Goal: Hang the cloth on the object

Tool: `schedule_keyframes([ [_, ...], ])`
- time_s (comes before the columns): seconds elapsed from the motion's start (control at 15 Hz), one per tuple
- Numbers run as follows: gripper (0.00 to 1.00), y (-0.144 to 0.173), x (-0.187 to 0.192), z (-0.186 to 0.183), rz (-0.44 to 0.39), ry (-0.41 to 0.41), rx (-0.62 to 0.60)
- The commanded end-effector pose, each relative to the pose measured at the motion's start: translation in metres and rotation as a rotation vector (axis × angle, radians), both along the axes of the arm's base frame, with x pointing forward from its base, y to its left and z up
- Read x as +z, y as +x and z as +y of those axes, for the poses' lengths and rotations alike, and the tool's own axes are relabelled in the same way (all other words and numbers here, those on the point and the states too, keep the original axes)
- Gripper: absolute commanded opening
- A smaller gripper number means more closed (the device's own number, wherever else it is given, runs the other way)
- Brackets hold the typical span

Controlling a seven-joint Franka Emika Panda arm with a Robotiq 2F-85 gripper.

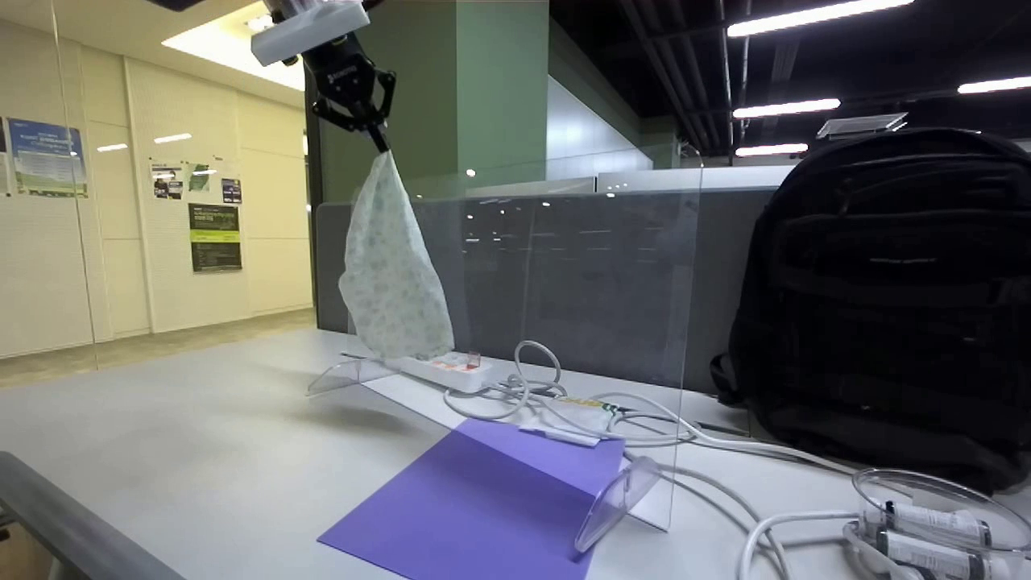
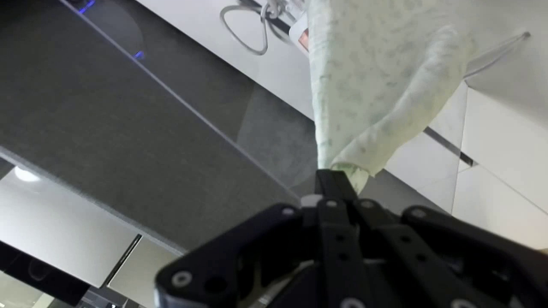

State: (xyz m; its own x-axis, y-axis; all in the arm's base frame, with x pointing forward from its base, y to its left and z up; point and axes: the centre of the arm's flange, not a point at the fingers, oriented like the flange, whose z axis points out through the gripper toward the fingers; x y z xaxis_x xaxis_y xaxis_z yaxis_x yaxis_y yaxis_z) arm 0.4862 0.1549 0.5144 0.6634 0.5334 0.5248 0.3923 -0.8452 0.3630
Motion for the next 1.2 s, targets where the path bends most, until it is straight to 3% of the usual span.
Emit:
schedule_keyframes([
  [0.0, 0.0, 0.022, 0.038, 0.016, -0.096, 0.038, -0.033],
  [0.33, 0.0, 0.049, 0.094, 0.008, -0.283, 0.064, -0.085],
  [0.4, 0.01, 0.027, 0.077, 0.001, -0.221, 0.047, -0.041],
  [0.67, 0.0, 0.037, 0.091, -0.004, -0.258, 0.055, -0.063],
  [1.13, 0.0, 0.069, 0.092, -0.06, -0.401, 0.019, -0.171],
])
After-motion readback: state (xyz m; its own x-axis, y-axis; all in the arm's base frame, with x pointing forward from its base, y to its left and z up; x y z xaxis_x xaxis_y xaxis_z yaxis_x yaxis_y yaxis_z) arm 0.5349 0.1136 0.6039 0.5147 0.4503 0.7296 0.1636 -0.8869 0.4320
